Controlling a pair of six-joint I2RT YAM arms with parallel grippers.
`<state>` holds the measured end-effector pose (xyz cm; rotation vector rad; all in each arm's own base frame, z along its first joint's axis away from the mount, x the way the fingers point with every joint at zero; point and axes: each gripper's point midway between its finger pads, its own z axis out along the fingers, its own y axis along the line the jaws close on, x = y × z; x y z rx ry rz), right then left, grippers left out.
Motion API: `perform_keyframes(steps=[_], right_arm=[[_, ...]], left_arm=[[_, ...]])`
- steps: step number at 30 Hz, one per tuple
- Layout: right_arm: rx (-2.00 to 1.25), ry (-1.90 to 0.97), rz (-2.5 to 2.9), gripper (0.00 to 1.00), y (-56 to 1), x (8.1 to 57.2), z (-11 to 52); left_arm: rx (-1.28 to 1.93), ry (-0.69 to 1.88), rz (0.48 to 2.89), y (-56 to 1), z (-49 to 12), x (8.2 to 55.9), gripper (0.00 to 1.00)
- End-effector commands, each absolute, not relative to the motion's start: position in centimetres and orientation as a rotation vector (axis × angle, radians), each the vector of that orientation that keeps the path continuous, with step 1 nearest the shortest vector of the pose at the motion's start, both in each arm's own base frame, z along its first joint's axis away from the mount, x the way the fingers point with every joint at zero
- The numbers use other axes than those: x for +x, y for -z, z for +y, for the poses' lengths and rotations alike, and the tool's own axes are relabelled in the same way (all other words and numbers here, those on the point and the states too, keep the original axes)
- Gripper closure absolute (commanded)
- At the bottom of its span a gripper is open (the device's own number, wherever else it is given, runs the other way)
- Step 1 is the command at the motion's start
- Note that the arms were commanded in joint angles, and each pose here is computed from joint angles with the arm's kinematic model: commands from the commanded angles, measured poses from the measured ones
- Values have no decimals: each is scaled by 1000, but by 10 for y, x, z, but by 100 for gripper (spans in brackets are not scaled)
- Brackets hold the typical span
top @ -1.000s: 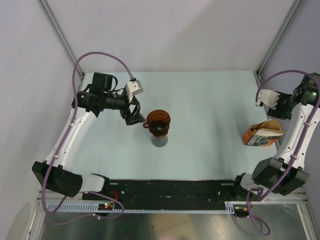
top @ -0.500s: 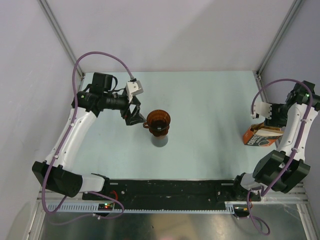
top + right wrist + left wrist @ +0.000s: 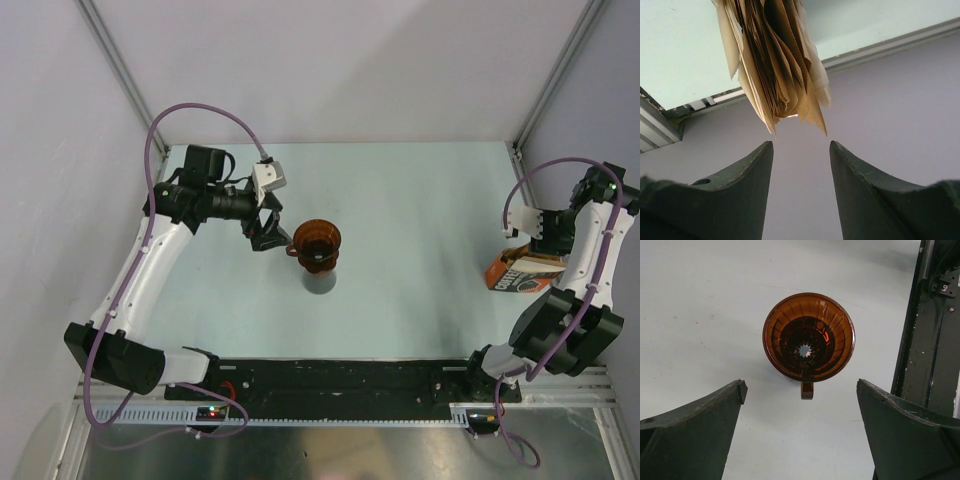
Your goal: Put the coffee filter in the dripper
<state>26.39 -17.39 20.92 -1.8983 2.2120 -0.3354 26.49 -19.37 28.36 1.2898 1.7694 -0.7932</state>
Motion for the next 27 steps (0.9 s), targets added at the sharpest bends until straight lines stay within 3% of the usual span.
perform_keyframes(steps=[1, 18, 27], right_arm=[[-2083, 33, 2176, 46, -203, 221, -147], [-2051, 40, 2213, 44, -197, 239, -148], [-2058, 41, 2231, 51, -190, 246, -155]], left_arm=[[1306, 783, 1705, -294, -194, 266, 0], [1287, 797, 1731, -292, -195, 267, 0], [1285, 792, 1739, -291, -195, 271, 0]])
